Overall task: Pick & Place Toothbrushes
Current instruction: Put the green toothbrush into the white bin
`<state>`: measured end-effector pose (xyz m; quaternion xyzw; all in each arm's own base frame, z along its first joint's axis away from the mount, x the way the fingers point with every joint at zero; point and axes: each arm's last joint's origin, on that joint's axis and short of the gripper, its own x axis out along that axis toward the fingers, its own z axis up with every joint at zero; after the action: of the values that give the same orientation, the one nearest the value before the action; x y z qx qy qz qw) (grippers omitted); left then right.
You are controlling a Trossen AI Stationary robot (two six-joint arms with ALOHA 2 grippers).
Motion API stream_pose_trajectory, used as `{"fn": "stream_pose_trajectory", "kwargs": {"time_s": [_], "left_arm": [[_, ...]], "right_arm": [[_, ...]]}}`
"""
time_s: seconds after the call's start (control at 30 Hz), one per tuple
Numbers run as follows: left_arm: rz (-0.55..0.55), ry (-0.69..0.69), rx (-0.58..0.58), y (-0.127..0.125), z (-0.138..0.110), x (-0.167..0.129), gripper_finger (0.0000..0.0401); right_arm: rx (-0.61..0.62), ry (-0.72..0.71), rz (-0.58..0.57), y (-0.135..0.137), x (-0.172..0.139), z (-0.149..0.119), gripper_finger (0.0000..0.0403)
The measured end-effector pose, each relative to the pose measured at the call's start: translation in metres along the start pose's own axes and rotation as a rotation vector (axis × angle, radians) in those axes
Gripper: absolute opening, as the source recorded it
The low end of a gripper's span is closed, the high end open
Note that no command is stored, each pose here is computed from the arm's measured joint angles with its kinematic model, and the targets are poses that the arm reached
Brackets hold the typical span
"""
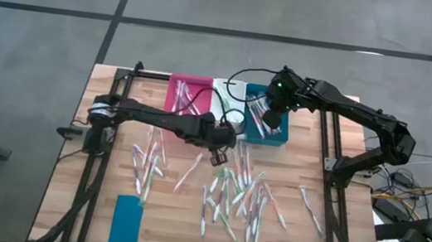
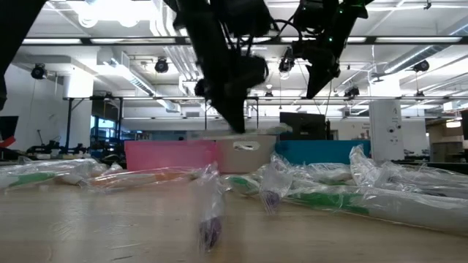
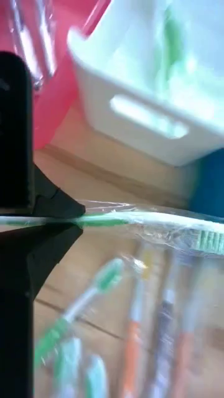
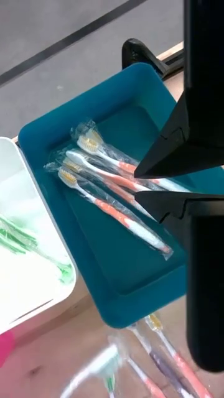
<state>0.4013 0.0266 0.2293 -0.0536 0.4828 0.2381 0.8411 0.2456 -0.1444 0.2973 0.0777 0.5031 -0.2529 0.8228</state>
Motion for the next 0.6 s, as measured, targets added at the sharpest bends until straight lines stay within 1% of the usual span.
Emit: {"fn": "stream_pose_trajectory", "kwargs": {"time_s": [0.07,0.13,0.2,0.27,0.37,0.43,0.6], "left_arm": [[0.001,-0.063,-0.026,0.004,0.008,-0.015,0.0011],[0.038,-0.130,-0.058,0.011,0.015,-0.029,0.0011],[0.076,-0.196,-0.092,0.019,0.021,-0.042,0.0011],[0.088,-0.268,-0.137,0.028,0.028,-0.051,0.0011],[0.083,-0.348,-0.184,0.039,0.037,-0.058,0.0011],[0.076,-0.396,-0.204,0.047,0.043,-0.060,0.0011],[0.005,-0.487,-0.261,0.072,0.059,-0.055,0.0011]], "right_arm": [[0.001,0.003,-0.011,-0.001,0.000,0.000,0.0041],[0.007,0.007,-0.038,-0.003,0.000,-0.001,0.0046],[0.012,0.008,-0.085,-0.005,0.000,-0.001,0.0050],[0.016,0.006,-0.141,-0.007,-0.002,-0.002,0.0055],[0.031,0.003,-0.239,-0.011,-0.005,-0.002,0.0062],[0.035,0.001,-0.284,-0.013,-0.007,-0.003,0.0066],[0.072,-0.017,-0.304,-0.021,-0.014,-0.005,0.0076]]}}
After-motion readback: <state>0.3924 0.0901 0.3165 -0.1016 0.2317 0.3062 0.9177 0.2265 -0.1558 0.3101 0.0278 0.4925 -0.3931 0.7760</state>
